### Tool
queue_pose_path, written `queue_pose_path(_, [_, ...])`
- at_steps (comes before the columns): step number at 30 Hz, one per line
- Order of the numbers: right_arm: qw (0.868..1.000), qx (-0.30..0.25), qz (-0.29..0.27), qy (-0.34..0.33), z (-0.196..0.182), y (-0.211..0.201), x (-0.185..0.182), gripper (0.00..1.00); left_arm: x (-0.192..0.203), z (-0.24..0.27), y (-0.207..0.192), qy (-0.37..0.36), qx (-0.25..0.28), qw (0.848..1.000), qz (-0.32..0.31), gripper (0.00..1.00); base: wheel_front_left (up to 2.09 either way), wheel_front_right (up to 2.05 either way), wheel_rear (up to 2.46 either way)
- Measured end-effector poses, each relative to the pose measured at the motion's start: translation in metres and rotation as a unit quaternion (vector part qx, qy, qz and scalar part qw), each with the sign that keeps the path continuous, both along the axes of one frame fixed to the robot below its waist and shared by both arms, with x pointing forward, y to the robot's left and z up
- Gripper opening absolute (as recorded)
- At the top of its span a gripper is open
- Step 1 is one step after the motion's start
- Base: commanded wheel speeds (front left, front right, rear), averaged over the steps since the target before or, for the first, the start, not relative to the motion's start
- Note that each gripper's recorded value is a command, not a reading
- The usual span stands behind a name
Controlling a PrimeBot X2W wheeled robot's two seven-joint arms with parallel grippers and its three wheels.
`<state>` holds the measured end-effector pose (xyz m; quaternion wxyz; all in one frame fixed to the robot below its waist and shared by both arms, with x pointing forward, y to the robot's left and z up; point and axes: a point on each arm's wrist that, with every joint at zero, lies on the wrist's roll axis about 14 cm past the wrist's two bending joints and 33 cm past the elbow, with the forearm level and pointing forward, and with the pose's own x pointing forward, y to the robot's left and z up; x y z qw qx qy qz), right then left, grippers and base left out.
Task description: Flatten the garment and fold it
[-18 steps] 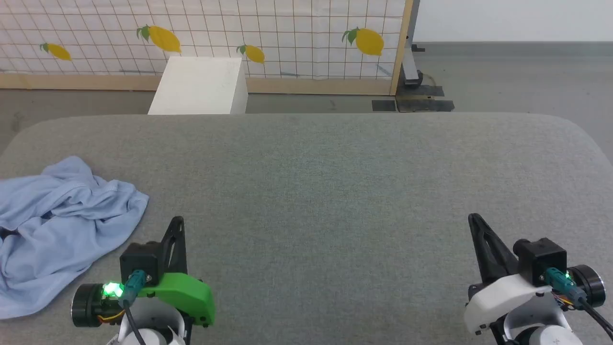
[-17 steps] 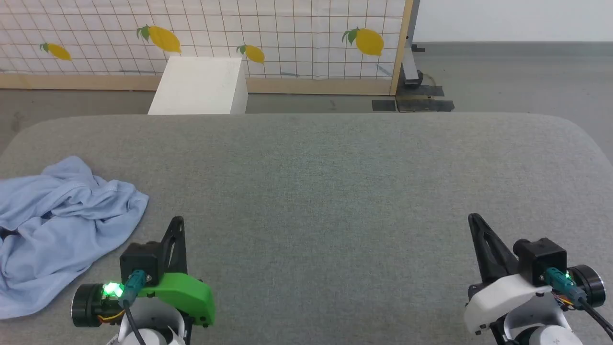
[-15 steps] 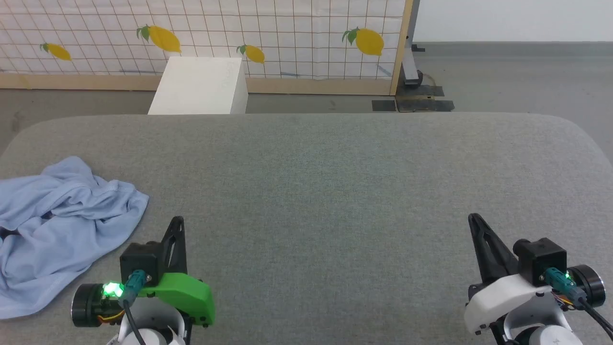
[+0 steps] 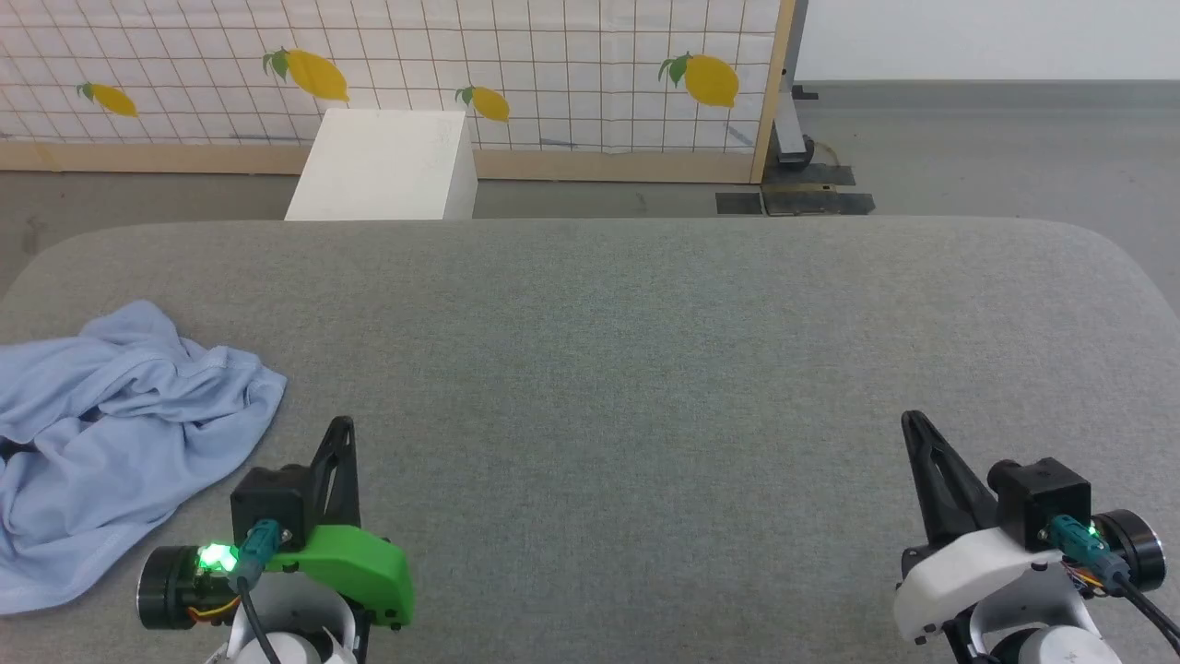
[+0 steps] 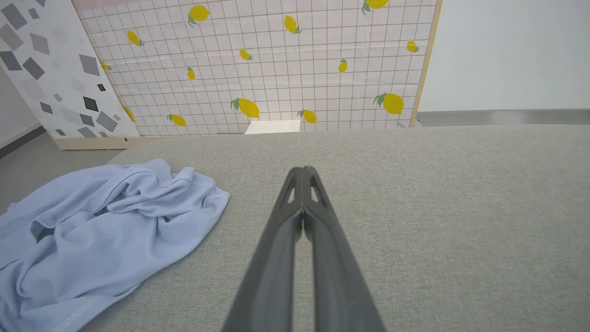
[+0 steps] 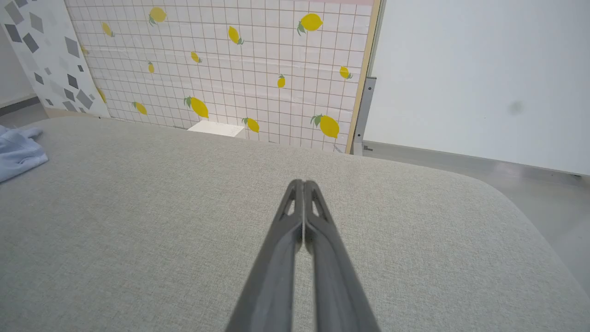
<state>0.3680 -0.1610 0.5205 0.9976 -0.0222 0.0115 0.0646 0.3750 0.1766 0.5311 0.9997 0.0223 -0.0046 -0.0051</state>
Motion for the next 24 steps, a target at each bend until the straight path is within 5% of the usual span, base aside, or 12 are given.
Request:
queue_pose_path(8, [1.000, 0.000, 0.000, 0.000, 0.0000, 0.0000, 0.0000, 0.00, 0.0000, 0.0000, 0.0000, 0.000, 0.000, 1.000, 0.000, 0.00, 0.00, 0.00, 0.00])
queue_pose_path(9, [1.000, 0.000, 0.000, 0.000, -0.0002, -0.0001, -0.0001, 1.00, 0.0000, -0.0001, -0.0001, 0.000, 0.000, 1.000, 0.000, 1.00, 0.00, 0.00, 0.00])
queue_pose_path(24, [1.000, 0.002, 0.007, -0.002, -0.0005, 0.0047, 0.0033, 1.00, -0.0034, -0.0071, 0.0000, 0.006, -0.010, 1.000, 0.002, 1.00, 0.00, 0.00, 0.00])
